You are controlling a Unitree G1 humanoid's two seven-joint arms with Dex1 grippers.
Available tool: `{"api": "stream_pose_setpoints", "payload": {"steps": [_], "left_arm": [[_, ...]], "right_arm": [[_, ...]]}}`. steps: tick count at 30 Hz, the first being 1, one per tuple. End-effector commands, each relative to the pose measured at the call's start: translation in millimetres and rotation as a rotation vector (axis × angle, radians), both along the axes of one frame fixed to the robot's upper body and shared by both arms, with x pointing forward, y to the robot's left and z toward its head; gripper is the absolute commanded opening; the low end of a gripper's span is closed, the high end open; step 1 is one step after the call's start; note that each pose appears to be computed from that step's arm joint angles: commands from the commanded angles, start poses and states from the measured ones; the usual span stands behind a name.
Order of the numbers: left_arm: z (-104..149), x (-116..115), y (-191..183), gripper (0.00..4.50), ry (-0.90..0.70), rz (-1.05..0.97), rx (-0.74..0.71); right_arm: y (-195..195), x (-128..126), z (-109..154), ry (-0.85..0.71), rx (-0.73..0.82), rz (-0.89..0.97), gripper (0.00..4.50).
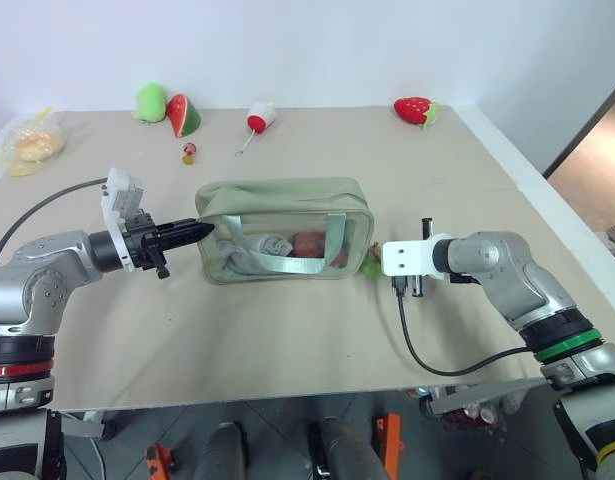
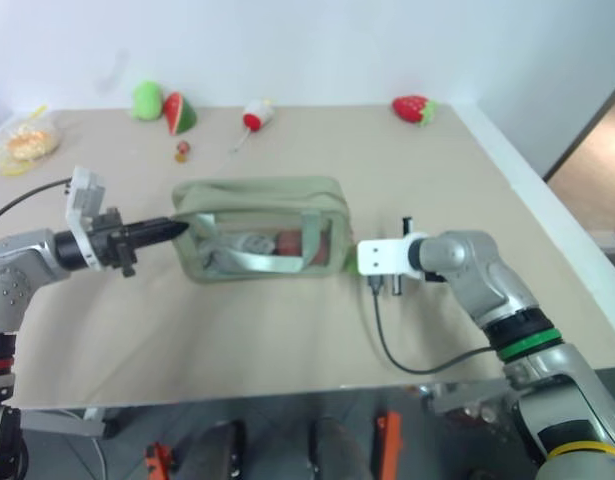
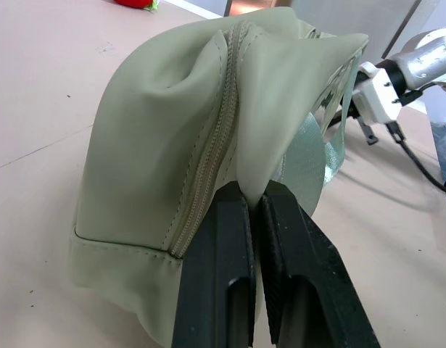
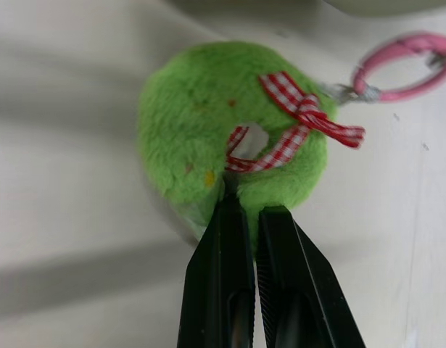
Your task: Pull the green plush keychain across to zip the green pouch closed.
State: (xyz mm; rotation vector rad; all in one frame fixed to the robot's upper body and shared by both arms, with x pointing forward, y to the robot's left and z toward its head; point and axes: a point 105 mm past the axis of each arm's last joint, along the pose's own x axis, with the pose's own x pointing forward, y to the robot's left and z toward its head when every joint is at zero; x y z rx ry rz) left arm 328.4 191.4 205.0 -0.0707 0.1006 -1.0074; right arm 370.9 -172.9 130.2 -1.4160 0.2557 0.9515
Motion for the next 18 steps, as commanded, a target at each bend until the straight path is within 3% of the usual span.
{"api": "stream_pose_setpoints", "payload": {"steps": [1, 4, 6, 8, 9, 10, 11, 13, 15, 18], "left_arm": [[4, -1, 2, 0.0, -0.014, 0.013, 0.005], [3, -1, 2, 0.0, -0.011, 0.016, 0.003], [1, -1, 2, 0.0, -0.009, 0.024, 0.013], [-1, -2, 3, 0.0, 0.012, 0.027, 0.005], [-1, -2, 3, 0.0, 0.013, 0.026, 0.003], [1, -2, 5, 0.73, 0.024, 0.029, -0.017], [4, -4, 5, 0.85, 0.028, 0.021, -0.039], [9, -5, 6, 1.86, 0.026, 0.016, -0.055], [10, -7, 7, 2.39, 0.022, 0.013, -0.045], [11, -8, 13, 3.5, 0.018, 0.042, -0.016]], "right_arm": [[1, -17, -31, 0.134, -0.049, 0.037, 0.04], [1, -7, -20, 0.088, 0.019, -0.006, 0.04], [0, 3, -4, 0.071, 0.157, -0.087, 0.04], [-3, 9, 10, 0.094, 0.313, -0.16, 0.64], [-4, 9, 15, 0.105, 0.363, -0.172, 0.73], [-6, 9, 22, 0.111, 0.418, -0.185, 0.96], [-9, 10, 31, 0.114, 0.488, -0.207, 1.22], [-16, 12, 46, 0.117, 0.601, -0.25, 2.16], [-22, 10, 62, 0.16, 0.744, -0.279, 2.63], [-35, 5, 86, 0.204, 0.925, -0.296, 2.65]]}}
